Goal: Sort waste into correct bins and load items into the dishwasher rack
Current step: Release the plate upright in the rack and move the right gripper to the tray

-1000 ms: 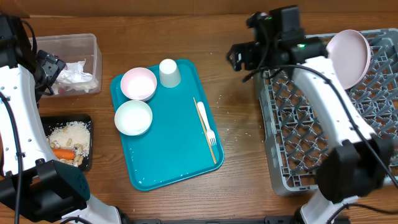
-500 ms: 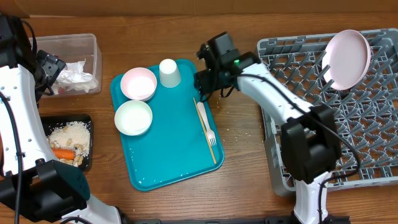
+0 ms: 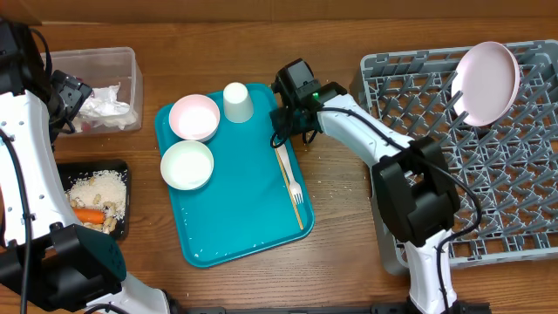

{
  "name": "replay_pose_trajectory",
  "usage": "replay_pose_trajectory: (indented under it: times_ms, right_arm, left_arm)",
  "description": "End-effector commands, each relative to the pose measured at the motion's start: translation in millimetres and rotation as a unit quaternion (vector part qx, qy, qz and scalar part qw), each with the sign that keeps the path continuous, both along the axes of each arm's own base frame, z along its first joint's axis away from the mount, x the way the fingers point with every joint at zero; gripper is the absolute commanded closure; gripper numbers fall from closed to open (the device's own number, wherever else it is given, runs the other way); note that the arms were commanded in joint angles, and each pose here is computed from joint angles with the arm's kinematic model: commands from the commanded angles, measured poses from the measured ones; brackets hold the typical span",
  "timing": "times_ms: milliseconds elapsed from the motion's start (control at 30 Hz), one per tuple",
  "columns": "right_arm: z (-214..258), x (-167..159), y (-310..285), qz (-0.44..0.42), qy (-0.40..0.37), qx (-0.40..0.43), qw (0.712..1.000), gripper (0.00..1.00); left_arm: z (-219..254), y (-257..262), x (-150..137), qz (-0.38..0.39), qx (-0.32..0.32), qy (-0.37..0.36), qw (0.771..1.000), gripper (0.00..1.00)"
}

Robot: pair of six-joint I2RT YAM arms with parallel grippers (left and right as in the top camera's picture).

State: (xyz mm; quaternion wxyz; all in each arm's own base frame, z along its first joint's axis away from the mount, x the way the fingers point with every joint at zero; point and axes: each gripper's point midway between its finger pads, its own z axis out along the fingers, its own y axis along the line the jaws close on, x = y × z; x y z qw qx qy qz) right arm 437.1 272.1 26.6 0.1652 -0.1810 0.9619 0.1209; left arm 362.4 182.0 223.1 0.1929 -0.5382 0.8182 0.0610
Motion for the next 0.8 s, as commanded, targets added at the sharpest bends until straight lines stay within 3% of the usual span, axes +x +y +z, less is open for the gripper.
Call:
replay_pose_trajectory:
  times_ms: [0,300,467,767]
  right_arm:
    - [-10.6,-2.4,3.9,0.002,0.012,0.002,1.000,0.45]
    - [-14.8,-4.7,7.8,0.001,0.009,-0.006,1.000,0.46]
    - [-29.3,-4.7,2.8,-0.035,0.024,-0.014,0.999,0.57]
    - [-31.6,-3.2,-2.7,-0.066,0.031,-0.015,0.997,0.63]
  left_arm:
    - [3.3,3.7,-1.3,-0.001,0.011,0.001,1.000,0.00]
    - [3.3,3.6,-1.3,-0.001,0.010,0.001,1.000,0.00]
    - [3.3,3.6,-1.3,-0.001,0.010,0.001,1.000,0.00]
    - [3.3,3.7,-1.3,-0.001,0.011,0.001,1.000,0.00]
